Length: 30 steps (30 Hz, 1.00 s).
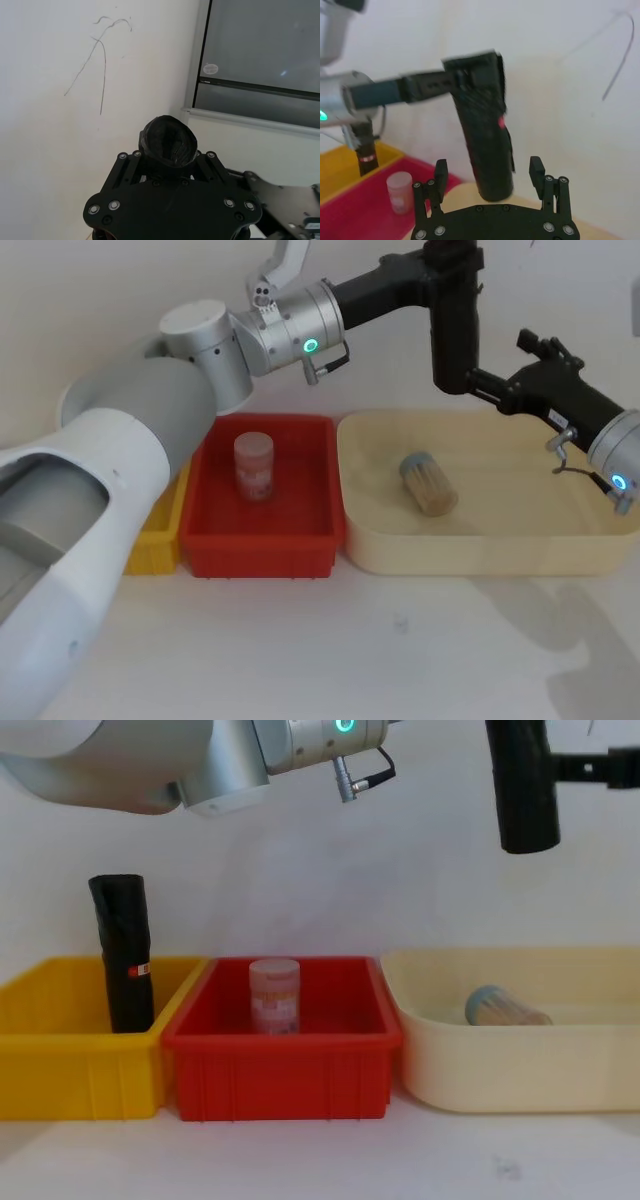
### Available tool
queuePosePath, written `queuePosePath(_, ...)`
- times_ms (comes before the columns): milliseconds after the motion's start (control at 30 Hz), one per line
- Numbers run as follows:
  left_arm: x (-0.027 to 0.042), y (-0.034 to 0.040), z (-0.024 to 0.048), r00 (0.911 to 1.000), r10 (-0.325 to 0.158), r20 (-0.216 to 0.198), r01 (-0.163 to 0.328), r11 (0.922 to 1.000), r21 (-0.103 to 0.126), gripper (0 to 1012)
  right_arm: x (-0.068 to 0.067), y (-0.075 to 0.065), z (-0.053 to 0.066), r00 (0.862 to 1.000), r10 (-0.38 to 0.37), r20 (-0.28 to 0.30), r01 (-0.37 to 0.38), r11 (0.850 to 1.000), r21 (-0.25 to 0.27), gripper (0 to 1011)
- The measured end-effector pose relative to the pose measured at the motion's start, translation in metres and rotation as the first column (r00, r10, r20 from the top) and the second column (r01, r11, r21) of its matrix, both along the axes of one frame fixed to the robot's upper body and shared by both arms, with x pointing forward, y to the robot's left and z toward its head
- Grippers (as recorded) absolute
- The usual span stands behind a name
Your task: Pick up the garbage bag with the one hand and transfer it to the other hand.
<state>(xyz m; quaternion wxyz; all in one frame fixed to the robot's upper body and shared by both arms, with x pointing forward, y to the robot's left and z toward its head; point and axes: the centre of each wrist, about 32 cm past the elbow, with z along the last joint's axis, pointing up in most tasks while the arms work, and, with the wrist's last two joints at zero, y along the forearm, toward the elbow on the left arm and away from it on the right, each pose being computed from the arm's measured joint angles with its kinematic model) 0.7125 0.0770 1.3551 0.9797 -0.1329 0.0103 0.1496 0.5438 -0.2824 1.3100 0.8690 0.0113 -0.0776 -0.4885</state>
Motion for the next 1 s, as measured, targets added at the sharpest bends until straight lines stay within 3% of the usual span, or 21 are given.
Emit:
queuePosePath(200, 0.0001, -0.0022, 0.0005, 1.0, -0.005, 0.0, 0.005, 1.0, 0.002, 351, -0.003, 0.006, 0.011, 0.998, 0.029, 0.046, -0.029, 1.0, -0.006, 1000)
queuePosePath(500, 0.0001, -0.0038, 0.0007, 1.0, -0.009, 0.0, 0.009, 1.0, 0.003, 351, 0.0, 0.017, 0.02, 0.997, 0.046, 0.066, -0.045, 0.999, -0.031, 1000)
queuePosePath(1000, 0.0001, -0.0049, 0.001, 0.9999, -0.011, 0.0, 0.011, 0.9999, 0.004, 351, 0.026, 0.034, 0.022, 0.999, -0.001, 0.039, 0.004, 0.997, -0.076, 1000)
